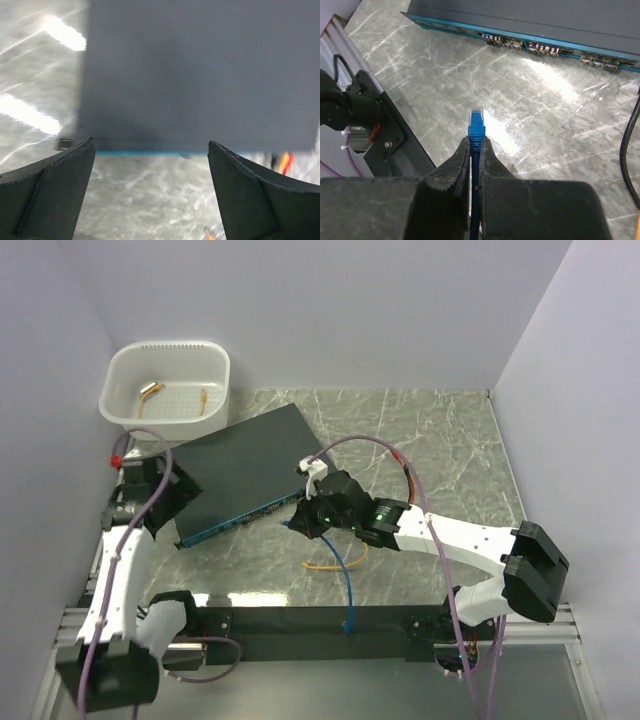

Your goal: Insert the plug into the switch port

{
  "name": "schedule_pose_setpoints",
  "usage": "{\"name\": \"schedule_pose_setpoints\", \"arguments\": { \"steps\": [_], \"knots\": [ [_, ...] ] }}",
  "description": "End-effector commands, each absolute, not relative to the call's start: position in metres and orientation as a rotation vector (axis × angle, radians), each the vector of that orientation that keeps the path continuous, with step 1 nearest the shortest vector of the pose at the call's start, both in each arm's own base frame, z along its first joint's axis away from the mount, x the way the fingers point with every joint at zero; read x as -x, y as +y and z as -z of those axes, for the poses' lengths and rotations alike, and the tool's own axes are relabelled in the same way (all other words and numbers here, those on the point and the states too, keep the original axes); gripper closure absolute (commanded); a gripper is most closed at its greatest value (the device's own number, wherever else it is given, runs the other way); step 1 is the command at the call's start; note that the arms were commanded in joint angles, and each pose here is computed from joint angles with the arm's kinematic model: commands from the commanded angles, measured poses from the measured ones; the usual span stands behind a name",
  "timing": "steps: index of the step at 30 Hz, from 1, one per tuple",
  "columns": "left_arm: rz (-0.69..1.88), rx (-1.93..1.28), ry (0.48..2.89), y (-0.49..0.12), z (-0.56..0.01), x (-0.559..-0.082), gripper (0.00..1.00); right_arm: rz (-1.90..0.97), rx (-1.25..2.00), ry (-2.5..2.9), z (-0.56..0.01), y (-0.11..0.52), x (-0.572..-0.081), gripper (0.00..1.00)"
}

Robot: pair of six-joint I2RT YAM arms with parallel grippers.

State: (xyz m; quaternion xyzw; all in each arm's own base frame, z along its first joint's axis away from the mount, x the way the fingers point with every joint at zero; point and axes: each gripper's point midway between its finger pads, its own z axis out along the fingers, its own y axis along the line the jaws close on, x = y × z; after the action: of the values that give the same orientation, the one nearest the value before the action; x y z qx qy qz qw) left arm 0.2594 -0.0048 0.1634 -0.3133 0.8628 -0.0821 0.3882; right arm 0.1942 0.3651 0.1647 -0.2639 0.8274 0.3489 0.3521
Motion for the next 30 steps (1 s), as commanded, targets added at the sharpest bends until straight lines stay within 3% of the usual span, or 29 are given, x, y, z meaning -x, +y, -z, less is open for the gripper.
{"name": "schedule_pose_setpoints", "arguments": {
  "steps": [1, 8, 20, 30],
  "knots": [
    [0.334, 0.886, 2.187, 0.016, -0.159, -0.272, 0.01, -0.923, 0.643, 2.08, -0.18, 0.374, -0.202, 1.0],
    [0.388, 1.117, 2.179, 0.05, -0.126, -0.273, 0.01, -0.87, 0.668, 2.08, -0.176, 0.369, -0.204, 1.0],
    [0.41, 1.203, 2.294, 0.057, -0.074, -0.288, 0.05, -0.8, 0.668, 2.067, -0.17, 0.36, -0.215, 1.0],
    [0.543, 1.212, 2.266, 0.03, -0.065, -0.296, 0.11, -0.792, 0.569, 2.064, -0.172, 0.332, -0.236, 1.0]
  ]
}}
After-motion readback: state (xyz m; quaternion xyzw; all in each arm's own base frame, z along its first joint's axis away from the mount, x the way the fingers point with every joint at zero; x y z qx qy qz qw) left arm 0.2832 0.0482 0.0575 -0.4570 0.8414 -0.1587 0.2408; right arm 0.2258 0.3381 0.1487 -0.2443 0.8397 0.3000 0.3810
